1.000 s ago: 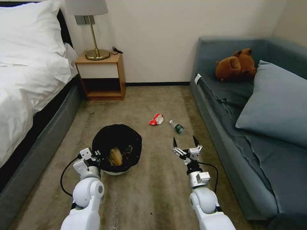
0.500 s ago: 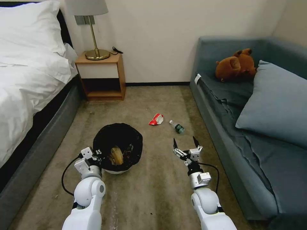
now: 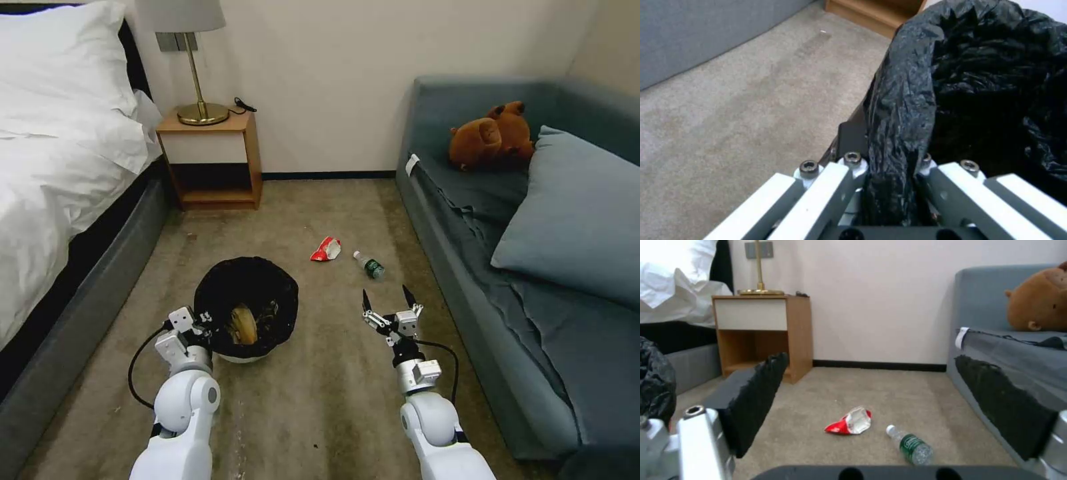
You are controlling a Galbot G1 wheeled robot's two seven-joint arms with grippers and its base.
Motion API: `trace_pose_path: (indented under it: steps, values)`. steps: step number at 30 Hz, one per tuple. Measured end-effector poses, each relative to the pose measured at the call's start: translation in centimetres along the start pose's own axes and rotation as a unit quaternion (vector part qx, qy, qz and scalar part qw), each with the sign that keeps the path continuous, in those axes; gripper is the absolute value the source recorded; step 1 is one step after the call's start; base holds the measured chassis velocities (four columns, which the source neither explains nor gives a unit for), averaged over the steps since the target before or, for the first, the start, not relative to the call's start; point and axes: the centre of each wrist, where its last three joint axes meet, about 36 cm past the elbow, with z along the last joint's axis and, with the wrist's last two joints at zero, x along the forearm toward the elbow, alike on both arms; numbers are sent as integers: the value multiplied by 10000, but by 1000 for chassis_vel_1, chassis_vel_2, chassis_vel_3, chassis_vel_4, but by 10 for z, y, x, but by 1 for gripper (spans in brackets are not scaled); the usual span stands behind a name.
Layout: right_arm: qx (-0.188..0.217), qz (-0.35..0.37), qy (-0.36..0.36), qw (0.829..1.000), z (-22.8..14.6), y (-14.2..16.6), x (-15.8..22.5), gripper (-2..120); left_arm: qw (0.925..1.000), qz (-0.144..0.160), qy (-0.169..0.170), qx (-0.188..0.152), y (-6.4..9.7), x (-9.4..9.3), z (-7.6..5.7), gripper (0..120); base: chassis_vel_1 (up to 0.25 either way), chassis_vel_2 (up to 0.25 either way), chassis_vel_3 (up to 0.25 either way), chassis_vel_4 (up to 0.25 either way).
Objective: Pick up the trash bin, then pick up the garbage on the floor and place it into the trash bin.
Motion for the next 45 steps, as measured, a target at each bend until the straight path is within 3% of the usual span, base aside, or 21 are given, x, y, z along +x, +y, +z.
trace_pose_path:
  steps: [45]
  values:
    - [123, -47, -35, 9999, 4, -6, -1, 97, 10000, -80, -14, -39, 2, -1, 2, 4, -59, 57, 61, -60]
